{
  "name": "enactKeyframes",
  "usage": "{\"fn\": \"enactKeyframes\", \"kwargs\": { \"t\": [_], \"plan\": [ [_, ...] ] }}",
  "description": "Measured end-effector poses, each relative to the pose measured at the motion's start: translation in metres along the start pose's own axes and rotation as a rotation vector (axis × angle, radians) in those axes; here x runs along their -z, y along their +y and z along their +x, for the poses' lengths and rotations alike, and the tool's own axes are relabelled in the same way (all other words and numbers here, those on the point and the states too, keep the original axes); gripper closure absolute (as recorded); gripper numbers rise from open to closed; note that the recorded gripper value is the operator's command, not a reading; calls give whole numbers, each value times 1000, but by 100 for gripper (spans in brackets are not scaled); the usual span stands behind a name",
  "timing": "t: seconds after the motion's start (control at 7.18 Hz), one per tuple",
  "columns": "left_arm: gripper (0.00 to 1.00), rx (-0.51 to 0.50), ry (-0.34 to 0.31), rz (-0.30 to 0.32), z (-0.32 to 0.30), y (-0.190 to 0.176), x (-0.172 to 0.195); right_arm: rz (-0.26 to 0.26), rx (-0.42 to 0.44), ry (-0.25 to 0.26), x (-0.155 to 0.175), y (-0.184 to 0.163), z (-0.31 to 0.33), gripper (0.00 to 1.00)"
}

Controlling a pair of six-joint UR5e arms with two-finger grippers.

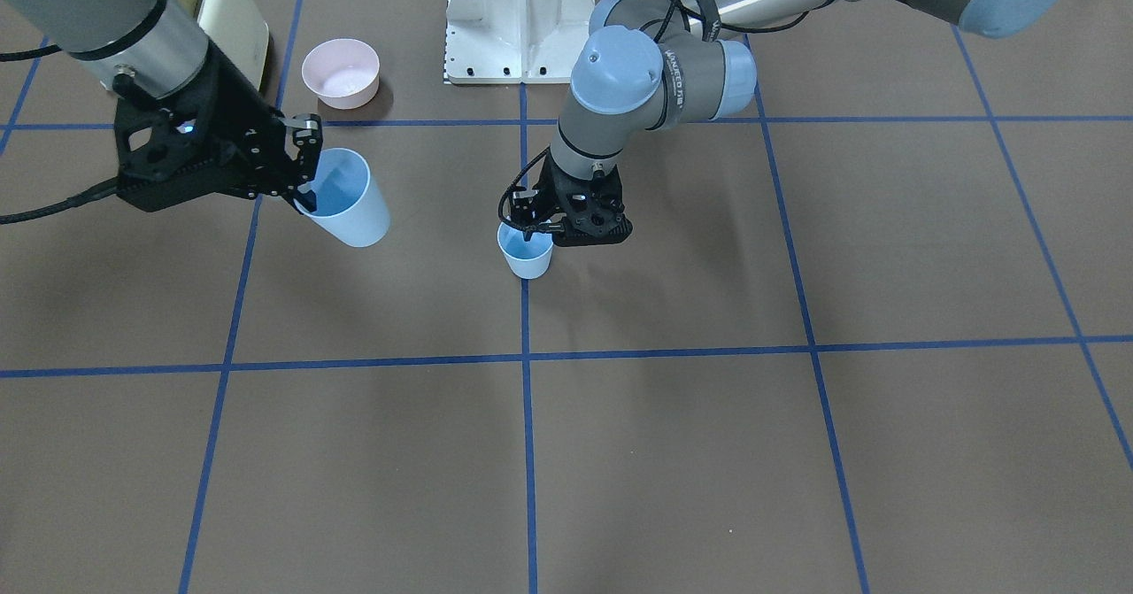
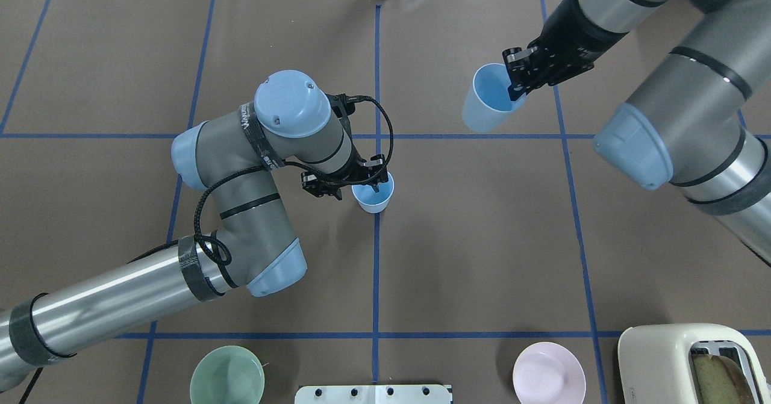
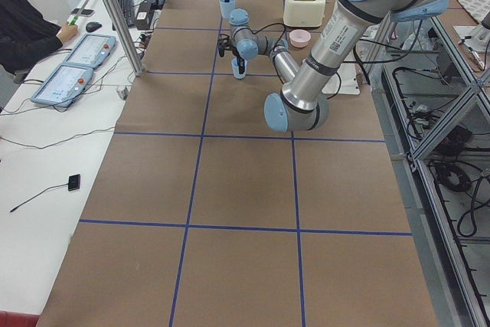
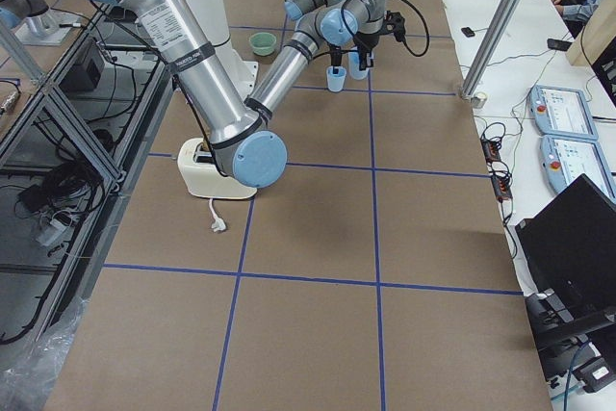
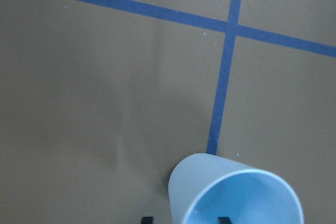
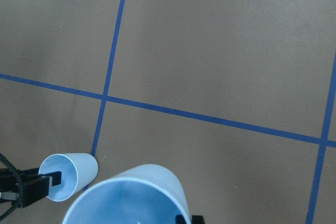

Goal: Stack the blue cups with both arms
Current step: 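Set the left cup down at center while the right gripper brings its cup over, then lower the right gripper's cup into the standing cup while the left gripper withdraws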

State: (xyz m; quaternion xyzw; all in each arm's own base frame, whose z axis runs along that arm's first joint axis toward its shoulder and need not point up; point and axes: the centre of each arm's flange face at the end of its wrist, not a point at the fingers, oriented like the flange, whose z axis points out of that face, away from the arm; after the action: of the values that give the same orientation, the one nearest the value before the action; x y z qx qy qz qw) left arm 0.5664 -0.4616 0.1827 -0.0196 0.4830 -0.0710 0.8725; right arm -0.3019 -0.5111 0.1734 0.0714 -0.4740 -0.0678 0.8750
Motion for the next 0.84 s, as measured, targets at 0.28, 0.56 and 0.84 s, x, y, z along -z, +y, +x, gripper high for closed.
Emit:
{"fn": "enactKeyframes", "kwargs": {
  "t": [0.28, 0.56, 0.84],
  "plan": [
    [23, -49, 17, 0, -30, -8, 29, 3, 4, 3, -23, 15, -50, 100],
    [15, -94, 19, -1, -82, -31, 70, 23, 6, 19, -49, 24, -94, 100],
    [13, -163, -4, 21, -140, -47, 93, 41, 19, 21, -80, 28, -125, 100]
  ]
}}
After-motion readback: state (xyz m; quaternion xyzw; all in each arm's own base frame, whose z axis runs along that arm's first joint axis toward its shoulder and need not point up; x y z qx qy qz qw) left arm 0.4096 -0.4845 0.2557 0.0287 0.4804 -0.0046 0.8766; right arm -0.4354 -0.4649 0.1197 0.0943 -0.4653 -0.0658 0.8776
